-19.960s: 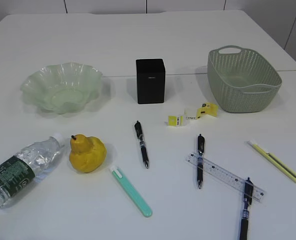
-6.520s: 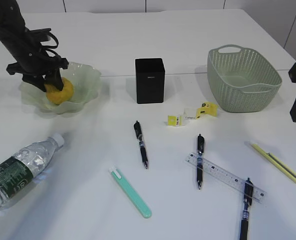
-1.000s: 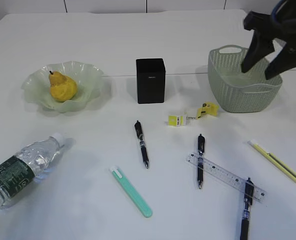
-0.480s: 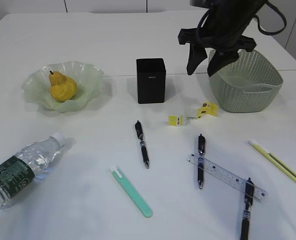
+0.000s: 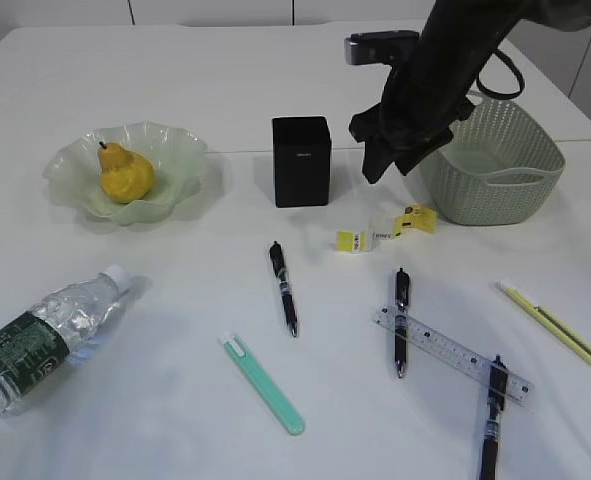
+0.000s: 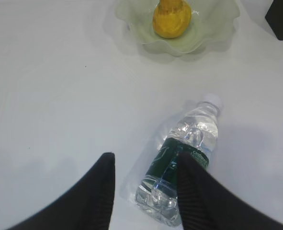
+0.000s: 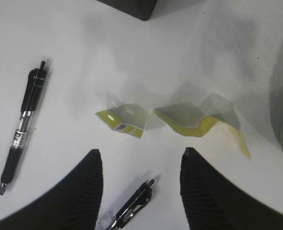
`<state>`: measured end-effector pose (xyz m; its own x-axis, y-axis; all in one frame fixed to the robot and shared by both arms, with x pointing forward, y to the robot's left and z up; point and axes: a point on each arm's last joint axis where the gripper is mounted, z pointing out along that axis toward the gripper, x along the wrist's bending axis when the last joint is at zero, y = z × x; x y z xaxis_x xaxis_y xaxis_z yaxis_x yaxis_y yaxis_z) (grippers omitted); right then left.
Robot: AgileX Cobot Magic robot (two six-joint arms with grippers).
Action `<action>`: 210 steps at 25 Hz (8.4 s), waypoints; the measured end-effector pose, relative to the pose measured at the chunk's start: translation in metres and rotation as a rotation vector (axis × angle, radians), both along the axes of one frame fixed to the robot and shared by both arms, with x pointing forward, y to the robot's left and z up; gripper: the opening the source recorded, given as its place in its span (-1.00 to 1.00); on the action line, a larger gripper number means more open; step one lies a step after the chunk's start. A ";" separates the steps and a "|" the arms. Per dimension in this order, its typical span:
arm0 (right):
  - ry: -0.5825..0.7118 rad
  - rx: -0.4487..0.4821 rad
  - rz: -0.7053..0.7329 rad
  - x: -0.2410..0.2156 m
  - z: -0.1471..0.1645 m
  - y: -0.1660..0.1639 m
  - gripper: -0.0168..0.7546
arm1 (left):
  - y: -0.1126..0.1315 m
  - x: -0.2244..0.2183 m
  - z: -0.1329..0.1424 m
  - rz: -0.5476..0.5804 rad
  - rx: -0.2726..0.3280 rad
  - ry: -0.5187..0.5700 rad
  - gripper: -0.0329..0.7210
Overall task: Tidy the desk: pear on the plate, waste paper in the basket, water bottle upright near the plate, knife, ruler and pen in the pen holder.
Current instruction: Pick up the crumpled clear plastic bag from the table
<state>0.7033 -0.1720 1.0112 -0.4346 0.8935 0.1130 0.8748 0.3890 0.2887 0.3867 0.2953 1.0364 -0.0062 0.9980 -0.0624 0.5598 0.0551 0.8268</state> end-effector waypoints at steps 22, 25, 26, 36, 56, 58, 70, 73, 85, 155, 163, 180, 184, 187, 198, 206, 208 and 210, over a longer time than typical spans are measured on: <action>-0.066 -0.176 0.464 0.010 -0.027 -0.004 0.12 | 0.000 -0.003 -0.005 0.002 0.003 0.065 -0.13; -0.050 -0.178 0.476 0.012 -0.037 -0.004 0.12 | 0.000 -0.003 -0.005 0.002 0.003 0.065 -0.13; -0.043 -0.179 0.484 0.013 -0.043 -0.003 0.12 | 0.000 -0.003 -0.005 0.002 0.003 0.065 -0.13; -0.081 -0.197 0.552 0.022 -0.066 -0.002 0.12 | 0.000 -0.003 -0.005 0.002 0.003 0.065 -0.14; -0.137 -0.189 0.570 0.026 -0.067 0.001 0.11 | 0.000 -0.003 -0.005 0.001 0.005 0.065 -0.15; -0.126 -0.187 0.571 0.026 -0.070 0.001 0.11 | 0.000 -0.003 -0.005 0.001 0.005 0.065 -0.15; -0.099 -0.188 0.577 0.025 -0.075 0.001 0.11 | 0.000 -0.003 -0.005 0.001 0.005 0.065 -0.15; -0.096 -0.204 0.582 0.025 -0.075 -0.001 0.11 | 0.001 -0.003 -0.005 0.000 0.009 0.065 -0.15; -0.073 -0.211 0.587 0.024 -0.076 -0.003 0.10 | 0.001 -0.003 -0.005 -0.001 0.015 0.065 -0.15; -0.050 -0.144 0.639 0.031 -0.083 -0.014 0.10 | 0.002 -0.003 -0.005 -0.007 0.047 0.063 -0.16; -0.058 -0.144 0.637 0.032 -0.085 -0.014 0.10 | 0.002 -0.003 -0.005 -0.007 0.047 0.063 -0.16; -0.049 -0.111 0.630 0.033 -0.095 -0.011 0.10 | 0.002 -0.003 -0.005 -0.007 0.047 0.063 -0.16; -0.035 -0.107 0.632 0.033 -0.100 -0.011 0.00 | 0.002 -0.003 -0.005 -0.007 0.047 0.063 -0.16; -0.035 -0.106 0.632 0.033 -0.100 -0.010 -0.20 | 0.002 -0.003 -0.005 -0.007 0.047 0.063 -0.16; -0.032 -0.100 0.617 0.033 -0.100 -0.010 -0.92 | 0.002 -0.003 -0.005 -0.007 0.047 0.063 -0.16; -0.009 -0.088 0.594 0.031 -0.100 -0.010 -0.92 | 0.002 -0.003 -0.005 -0.007 0.047 0.063 -0.16; 0.002 -0.077 0.573 0.031 -0.100 -0.009 -0.92 | 0.002 -0.003 -0.005 -0.007 0.047 0.063 -0.16; 0.001 -0.059 0.561 0.030 -0.099 -0.008 -0.92 | 0.002 -0.003 -0.005 -0.007 0.047 0.063 -0.16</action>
